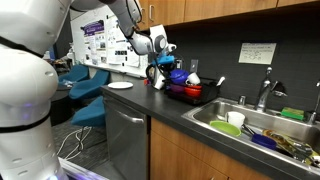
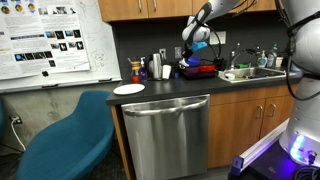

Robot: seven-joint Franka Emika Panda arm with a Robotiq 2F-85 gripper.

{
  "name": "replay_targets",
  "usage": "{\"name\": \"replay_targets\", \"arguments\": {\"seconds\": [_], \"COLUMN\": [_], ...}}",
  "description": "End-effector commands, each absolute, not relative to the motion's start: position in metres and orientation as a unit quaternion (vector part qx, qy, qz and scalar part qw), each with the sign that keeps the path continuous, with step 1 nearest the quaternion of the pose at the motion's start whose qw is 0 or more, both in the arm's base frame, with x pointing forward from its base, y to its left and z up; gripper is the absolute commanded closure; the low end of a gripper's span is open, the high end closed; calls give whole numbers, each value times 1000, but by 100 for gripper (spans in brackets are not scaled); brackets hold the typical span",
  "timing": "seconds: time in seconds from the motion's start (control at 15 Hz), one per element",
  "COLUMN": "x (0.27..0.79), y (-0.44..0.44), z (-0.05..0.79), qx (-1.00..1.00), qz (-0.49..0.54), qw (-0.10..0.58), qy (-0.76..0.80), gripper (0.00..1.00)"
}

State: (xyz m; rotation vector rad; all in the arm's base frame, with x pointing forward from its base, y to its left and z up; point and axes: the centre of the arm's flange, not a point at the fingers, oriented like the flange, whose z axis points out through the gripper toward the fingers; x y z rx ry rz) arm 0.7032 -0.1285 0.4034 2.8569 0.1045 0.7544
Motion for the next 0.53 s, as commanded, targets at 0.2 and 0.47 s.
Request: {"name": "replay_targets", "arguments": {"seconds": [0.2,0.47], "x": [720,718], "y": [-140,-141], "z": [399,399], "qx": [962,962], "qz": [250,250], "qw": [101,103], "qy": [33,33], "gripper": [70,46]}}
